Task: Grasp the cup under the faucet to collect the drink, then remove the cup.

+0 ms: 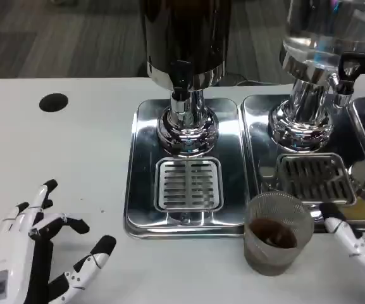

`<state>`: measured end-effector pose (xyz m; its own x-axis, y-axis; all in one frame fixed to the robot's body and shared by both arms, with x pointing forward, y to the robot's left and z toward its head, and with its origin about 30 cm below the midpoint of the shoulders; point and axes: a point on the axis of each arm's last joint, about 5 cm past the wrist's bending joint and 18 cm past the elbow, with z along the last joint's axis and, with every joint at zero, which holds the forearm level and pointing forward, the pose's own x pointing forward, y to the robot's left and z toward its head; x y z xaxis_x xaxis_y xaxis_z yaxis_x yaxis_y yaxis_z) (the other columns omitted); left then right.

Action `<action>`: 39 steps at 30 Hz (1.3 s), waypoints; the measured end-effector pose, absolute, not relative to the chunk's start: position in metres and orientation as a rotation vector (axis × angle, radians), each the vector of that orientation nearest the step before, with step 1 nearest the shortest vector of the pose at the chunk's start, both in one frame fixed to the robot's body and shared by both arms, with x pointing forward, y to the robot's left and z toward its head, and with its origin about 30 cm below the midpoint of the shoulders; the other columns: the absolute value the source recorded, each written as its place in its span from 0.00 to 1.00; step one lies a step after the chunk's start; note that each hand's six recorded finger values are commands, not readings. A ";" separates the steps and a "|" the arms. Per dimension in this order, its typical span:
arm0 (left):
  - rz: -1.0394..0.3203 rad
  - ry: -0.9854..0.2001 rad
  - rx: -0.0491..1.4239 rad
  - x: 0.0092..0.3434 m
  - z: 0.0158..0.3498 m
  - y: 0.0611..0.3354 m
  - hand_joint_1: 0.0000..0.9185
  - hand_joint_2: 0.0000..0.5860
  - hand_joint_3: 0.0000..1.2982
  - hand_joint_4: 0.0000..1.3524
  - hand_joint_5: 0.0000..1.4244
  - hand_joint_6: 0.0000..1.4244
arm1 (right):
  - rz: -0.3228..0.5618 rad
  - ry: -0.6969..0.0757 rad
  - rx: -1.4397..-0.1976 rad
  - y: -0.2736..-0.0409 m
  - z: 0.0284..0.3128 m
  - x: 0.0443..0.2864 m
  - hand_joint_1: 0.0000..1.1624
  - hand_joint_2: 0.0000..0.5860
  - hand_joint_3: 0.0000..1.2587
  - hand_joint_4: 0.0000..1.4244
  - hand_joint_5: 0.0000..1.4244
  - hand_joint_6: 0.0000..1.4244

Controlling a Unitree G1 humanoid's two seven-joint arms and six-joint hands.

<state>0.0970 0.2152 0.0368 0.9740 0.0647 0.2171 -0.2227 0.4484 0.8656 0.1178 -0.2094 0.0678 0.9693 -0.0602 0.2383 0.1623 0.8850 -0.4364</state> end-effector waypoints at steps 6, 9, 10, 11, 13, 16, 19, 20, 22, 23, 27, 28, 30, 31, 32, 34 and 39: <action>0.185 -0.155 1.080 0.096 0.036 0.217 0.00 0.30 0.50 0.06 0.16 0.11 | -0.116 -0.190 -0.483 -0.209 0.070 0.126 0.43 0.62 0.11 0.00 0.00 0.05; 0.200 -0.144 1.074 0.097 0.036 0.219 0.00 0.31 0.47 0.07 0.14 0.10 | -0.131 -0.175 -0.505 -0.209 0.071 0.132 0.22 0.87 0.14 0.03 0.00 0.00; 0.201 -0.144 1.073 0.097 0.036 0.219 0.00 0.31 0.46 0.06 0.13 0.09 | -0.134 -0.164 -0.545 -0.210 0.072 0.136 0.18 0.91 0.13 0.03 0.00 0.00; 0.201 -0.146 1.073 0.097 0.036 0.219 0.00 0.31 0.45 0.06 0.13 0.09 | -0.134 -0.159 -0.556 -0.211 0.073 0.137 0.16 0.92 0.13 0.03 0.00 0.00; 0.199 -0.155 1.077 0.099 0.037 0.218 0.00 0.30 0.40 0.05 0.13 0.09 | -0.109 -0.127 -0.830 -0.222 0.081 0.156 0.12 0.97 0.12 0.04 0.00 0.00; 0.194 -0.158 1.086 0.100 0.037 0.218 0.00 0.28 0.35 0.03 0.11 0.08 | -0.106 -0.174 -1.003 -0.226 0.089 0.171 0.05 0.99 0.12 0.03 0.00 0.00; 0.174 -0.158 1.105 0.097 0.036 0.217 0.00 0.26 0.29 0.02 0.11 0.08 | -0.083 -0.177 -1.205 -0.231 0.086 0.177 0.01 1.00 0.12 0.03 0.00 0.00; 0.169 -0.156 1.111 0.096 0.036 0.217 0.00 0.26 0.27 0.02 0.11 0.08 | -0.082 -0.175 -1.238 -0.233 0.084 0.178 0.00 1.00 0.12 0.03 0.00 0.00; 0.147 -0.163 1.133 0.093 0.036 0.217 0.00 0.26 0.24 0.01 0.11 0.08 | -0.091 -0.150 -1.280 -0.237 0.078 0.177 0.00 1.00 0.12 0.03 0.00 0.00; 0.134 -0.166 1.142 0.091 0.036 0.216 0.00 0.26 0.21 0.00 0.11 0.08 | -0.099 -0.134 -1.294 -0.239 0.073 0.175 0.00 1.00 0.12 0.03 0.00 0.00; 0.110 -0.171 1.178 0.085 0.036 0.213 0.00 0.24 0.11 0.00 0.10 0.08 | -0.102 -0.115 -1.326 -0.244 0.059 0.170 0.00 1.00 0.10 0.02 0.00 0.00; 0.109 -0.173 1.179 0.084 0.037 0.212 0.00 0.24 0.09 0.00 0.10 0.08 | -0.101 -0.110 -1.328 -0.245 0.057 0.169 0.00 1.00 0.08 0.02 0.00 0.00; 0.105 -0.178 1.212 0.082 0.038 0.212 0.00 0.25 0.06 0.00 0.10 0.08 | -0.099 -0.114 -1.329 -0.247 0.052 0.167 0.00 1.00 0.07 0.02 0.00 0.00; 0.104 -0.178 1.230 0.080 0.039 0.211 0.00 0.24 0.05 0.00 0.10 0.07 | -0.095 -0.119 -1.326 -0.249 0.049 0.166 0.00 1.00 0.07 0.02 0.00 0.00; 0.102 -0.180 1.247 0.078 0.040 0.211 0.00 0.24 0.05 0.00 0.10 0.07 | -0.093 -0.119 -1.325 -0.251 0.047 0.165 0.00 1.00 0.07 0.02 0.00 0.00; 0.105 -0.177 1.272 0.074 0.041 0.209 0.00 0.25 0.05 0.00 0.10 0.07 | -0.088 -0.125 -1.323 -0.255 0.043 0.163 0.00 1.00 0.07 0.01 0.00 0.00; 0.113 -0.173 1.309 0.068 0.044 0.201 0.00 0.24 0.07 0.00 0.10 0.07 | -0.087 -0.145 -1.294 -0.258 0.038 0.160 0.00 1.00 0.07 0.01 0.00 0.00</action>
